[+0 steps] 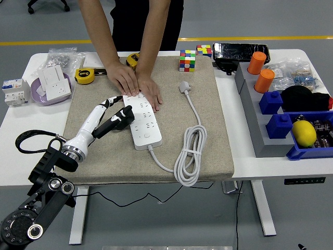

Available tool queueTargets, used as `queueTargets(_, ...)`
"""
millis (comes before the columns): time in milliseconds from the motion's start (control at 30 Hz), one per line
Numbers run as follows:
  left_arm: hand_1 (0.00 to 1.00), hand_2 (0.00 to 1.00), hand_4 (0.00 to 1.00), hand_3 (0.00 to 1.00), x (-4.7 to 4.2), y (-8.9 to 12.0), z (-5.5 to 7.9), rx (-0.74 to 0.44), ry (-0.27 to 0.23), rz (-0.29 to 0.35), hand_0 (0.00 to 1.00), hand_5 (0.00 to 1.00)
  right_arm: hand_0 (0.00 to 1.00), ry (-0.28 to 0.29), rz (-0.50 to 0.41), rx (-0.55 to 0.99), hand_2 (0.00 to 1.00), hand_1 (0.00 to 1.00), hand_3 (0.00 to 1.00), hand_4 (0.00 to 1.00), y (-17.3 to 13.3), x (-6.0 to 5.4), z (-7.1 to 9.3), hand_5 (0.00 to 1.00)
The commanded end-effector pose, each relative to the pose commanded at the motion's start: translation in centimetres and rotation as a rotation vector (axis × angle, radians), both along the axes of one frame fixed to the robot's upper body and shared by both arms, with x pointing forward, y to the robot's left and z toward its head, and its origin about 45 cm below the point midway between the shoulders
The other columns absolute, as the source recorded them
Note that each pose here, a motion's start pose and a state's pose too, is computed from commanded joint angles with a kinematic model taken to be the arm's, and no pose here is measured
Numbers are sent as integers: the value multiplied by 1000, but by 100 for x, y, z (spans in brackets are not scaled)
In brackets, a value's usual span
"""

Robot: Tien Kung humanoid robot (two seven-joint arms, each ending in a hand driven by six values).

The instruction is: Pick up the plug,place it near the board,insert it into the board,press the button

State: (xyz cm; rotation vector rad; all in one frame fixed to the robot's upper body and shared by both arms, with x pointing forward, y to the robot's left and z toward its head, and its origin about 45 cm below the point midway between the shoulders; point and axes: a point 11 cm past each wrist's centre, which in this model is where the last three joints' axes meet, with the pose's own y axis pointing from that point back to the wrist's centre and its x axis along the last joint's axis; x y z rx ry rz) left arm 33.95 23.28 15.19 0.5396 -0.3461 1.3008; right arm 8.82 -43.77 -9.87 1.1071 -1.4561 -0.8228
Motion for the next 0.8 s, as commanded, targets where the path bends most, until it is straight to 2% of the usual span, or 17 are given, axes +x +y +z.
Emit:
queueTargets(133,998,983,998,934,-13,2,-73,8,22,-5,998,998,847,1,0,0,742,755,774,998,-1,0,0,918)
queueTargets(533,998,977,998,930,-23,-98,-181,30,56,-40,998,998,848,2,3,-2,743,756,774,998,-11,3,5,918)
queueTargets(800,998,968,998,922,-1,-148,-187,42,59,-62,998,998,846,5,9,-5,742,755,774,998,-24,1,9,918)
